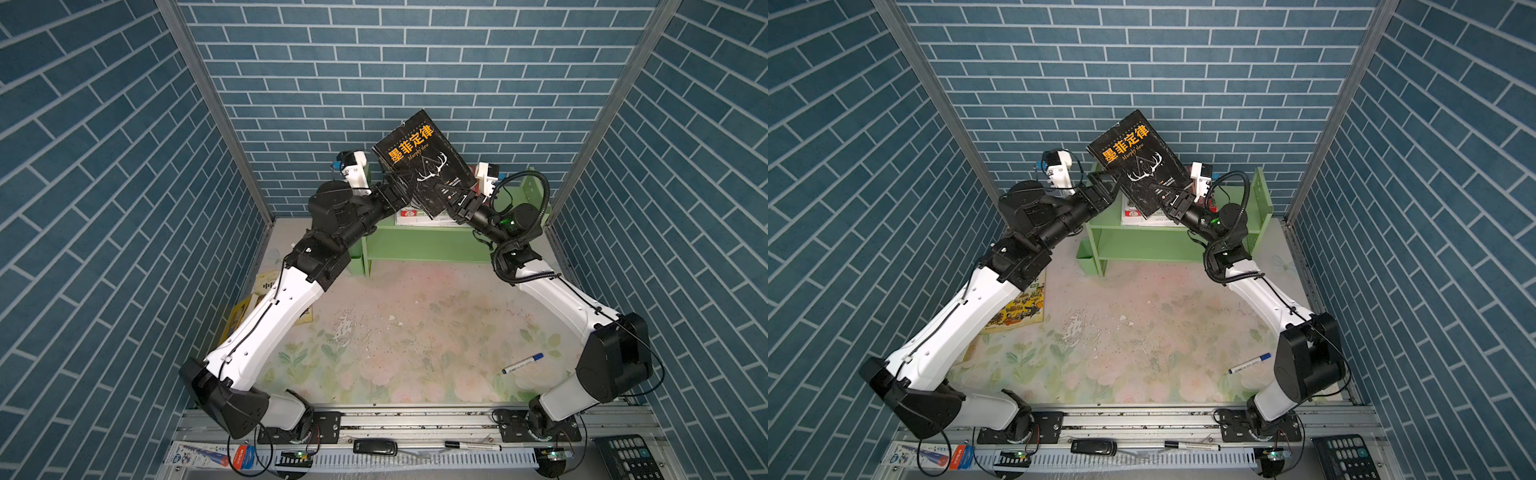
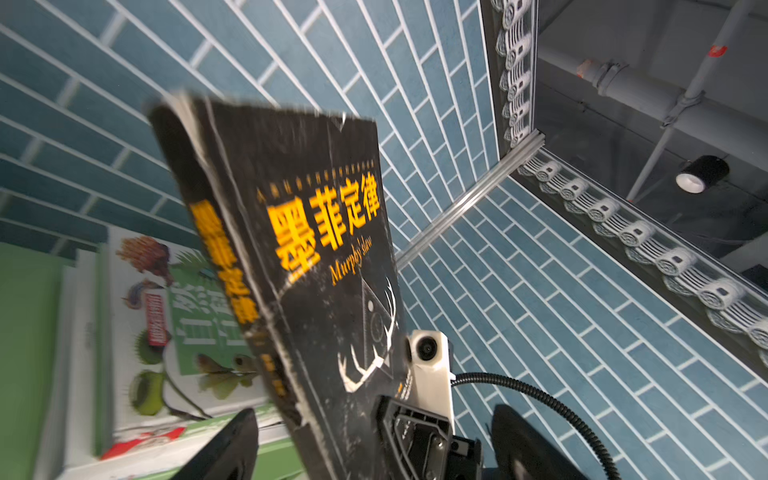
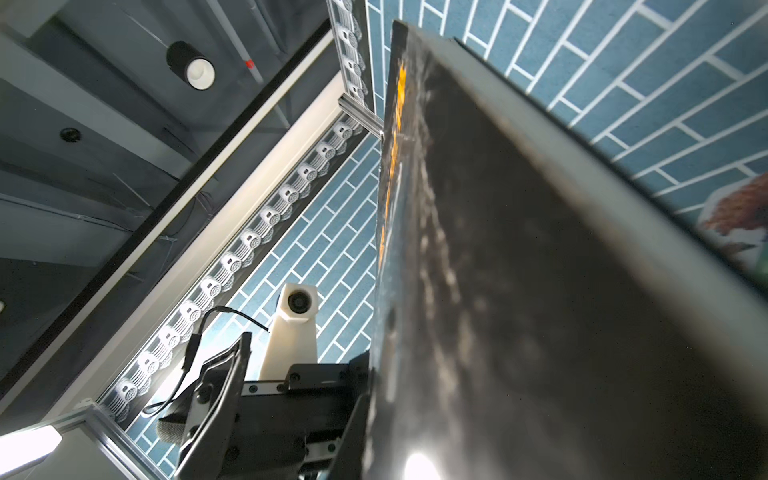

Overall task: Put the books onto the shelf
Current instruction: 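Carry the black book with both grippers over the encyclopedia on the shelf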

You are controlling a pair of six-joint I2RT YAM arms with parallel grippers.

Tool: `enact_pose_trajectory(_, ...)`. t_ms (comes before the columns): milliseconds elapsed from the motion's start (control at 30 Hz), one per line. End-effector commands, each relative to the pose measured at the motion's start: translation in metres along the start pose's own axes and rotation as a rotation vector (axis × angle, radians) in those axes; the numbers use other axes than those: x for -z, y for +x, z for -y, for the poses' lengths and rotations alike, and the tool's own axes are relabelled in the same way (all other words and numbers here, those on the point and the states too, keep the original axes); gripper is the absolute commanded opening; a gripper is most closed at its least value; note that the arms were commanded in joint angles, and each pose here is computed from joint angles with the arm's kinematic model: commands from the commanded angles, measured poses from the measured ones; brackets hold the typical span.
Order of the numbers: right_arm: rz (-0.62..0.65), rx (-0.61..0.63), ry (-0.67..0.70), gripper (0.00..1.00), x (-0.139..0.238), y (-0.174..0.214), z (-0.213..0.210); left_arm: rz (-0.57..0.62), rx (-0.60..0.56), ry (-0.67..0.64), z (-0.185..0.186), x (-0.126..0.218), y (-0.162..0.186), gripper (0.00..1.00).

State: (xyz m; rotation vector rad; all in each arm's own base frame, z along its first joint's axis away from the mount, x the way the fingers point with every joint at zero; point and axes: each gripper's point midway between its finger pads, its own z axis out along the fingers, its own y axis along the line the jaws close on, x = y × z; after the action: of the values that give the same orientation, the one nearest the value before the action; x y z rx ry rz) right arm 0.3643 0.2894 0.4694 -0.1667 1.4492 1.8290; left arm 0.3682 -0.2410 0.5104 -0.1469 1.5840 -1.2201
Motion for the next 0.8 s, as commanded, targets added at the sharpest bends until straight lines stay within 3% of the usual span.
enact_pose_trajectory(0,-0.124,0.086,-0.093,0.12,0.02,-0.001,-0.067,-0.014,0.015,-0.066,-0.026,0.025,-0.016,0.94)
enact_pose_trajectory(100,-0.195,0.098,-0.072,0.12,0.035,0.0,-0.075,-0.027,0.062,-0.08,-0.048,0.037,-0.021,0.96)
enact_pose_trajectory(233,-0.242,0.106,-0.059,0.13,0.051,0.0,-0.083,-0.11,0.057,-0.061,-0.05,0.041,-0.017,0.98)
enact_pose_trajectory(333,-0.295,0.094,-0.055,0.13,0.056,0.004,-0.088,-0.189,0.05,0.017,-0.037,0.036,-0.011,0.98)
enact_pose_trajectory(567,-0.328,0.063,-0.032,0.13,0.062,0.005,-0.086,-0.309,0.049,0.334,0.012,0.032,0.001,0.98)
enact_pose_trajectory(767,-0.349,0.048,-0.031,0.14,0.061,0.006,-0.084,-0.352,0.06,0.349,0.011,0.029,0.007,0.96)
